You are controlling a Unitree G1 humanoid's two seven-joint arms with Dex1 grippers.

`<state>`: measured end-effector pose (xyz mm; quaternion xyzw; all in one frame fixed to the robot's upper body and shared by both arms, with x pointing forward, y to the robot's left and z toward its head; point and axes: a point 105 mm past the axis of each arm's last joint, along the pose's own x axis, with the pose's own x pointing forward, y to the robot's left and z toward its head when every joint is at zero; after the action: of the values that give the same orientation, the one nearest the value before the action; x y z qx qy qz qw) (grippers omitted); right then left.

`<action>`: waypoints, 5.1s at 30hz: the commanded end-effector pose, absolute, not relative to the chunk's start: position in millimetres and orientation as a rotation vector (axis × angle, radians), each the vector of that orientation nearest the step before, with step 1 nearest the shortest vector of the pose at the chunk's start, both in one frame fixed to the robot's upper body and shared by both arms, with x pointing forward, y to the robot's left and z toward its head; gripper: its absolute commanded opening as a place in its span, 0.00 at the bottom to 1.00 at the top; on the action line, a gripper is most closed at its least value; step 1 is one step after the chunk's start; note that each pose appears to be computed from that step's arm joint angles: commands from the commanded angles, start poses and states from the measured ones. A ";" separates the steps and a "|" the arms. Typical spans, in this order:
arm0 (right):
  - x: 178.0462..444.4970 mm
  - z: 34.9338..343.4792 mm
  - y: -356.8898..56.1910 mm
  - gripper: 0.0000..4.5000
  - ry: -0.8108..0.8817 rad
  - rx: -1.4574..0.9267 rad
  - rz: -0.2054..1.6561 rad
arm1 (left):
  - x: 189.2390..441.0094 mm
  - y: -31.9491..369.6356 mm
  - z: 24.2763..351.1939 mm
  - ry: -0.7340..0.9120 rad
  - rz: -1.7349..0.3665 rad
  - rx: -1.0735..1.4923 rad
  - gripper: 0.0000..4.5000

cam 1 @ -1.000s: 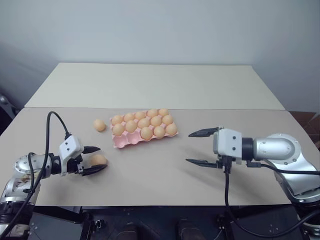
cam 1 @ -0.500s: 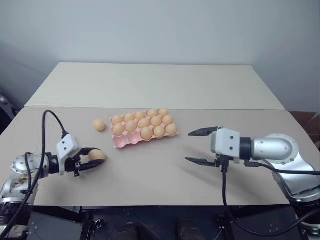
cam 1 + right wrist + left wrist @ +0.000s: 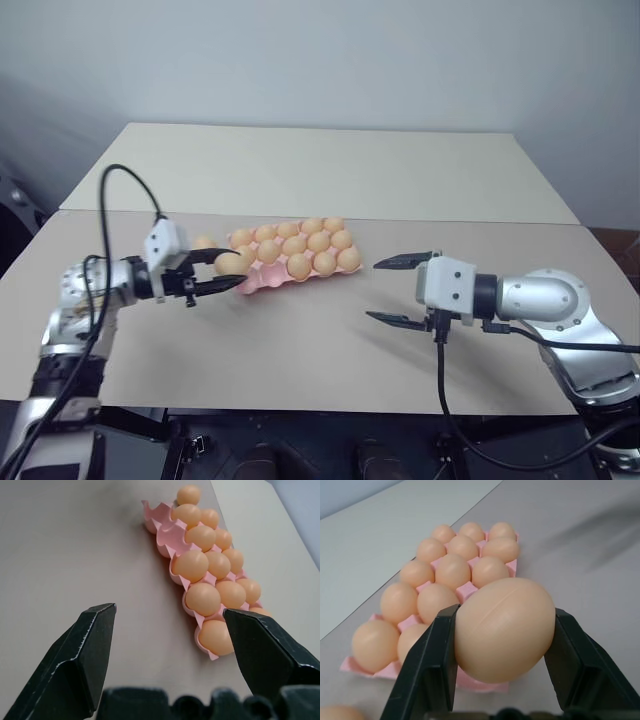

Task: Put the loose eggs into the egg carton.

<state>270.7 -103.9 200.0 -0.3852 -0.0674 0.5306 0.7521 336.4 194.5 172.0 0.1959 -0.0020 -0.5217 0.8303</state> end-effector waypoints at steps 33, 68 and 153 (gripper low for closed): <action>261.4 211.9 -105.3 0.90 -0.188 -0.859 1.100 | 366.4 203.6 194.0 -0.095 -1.068 0.545 0.99; 258.8 210.2 -106.9 0.90 -0.171 -0.840 1.148 | 330.4 313.6 177.2 0.049 -0.540 0.545 0.99; 252.5 220.6 -117.3 0.90 -0.167 -0.872 0.977 | 378.8 169.1 193.8 -0.138 -1.163 0.492 0.53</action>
<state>256.9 -116.6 209.8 -0.3910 -0.0588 0.4663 0.7913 378.5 170.9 180.2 0.2106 -0.0458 -0.5396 0.8138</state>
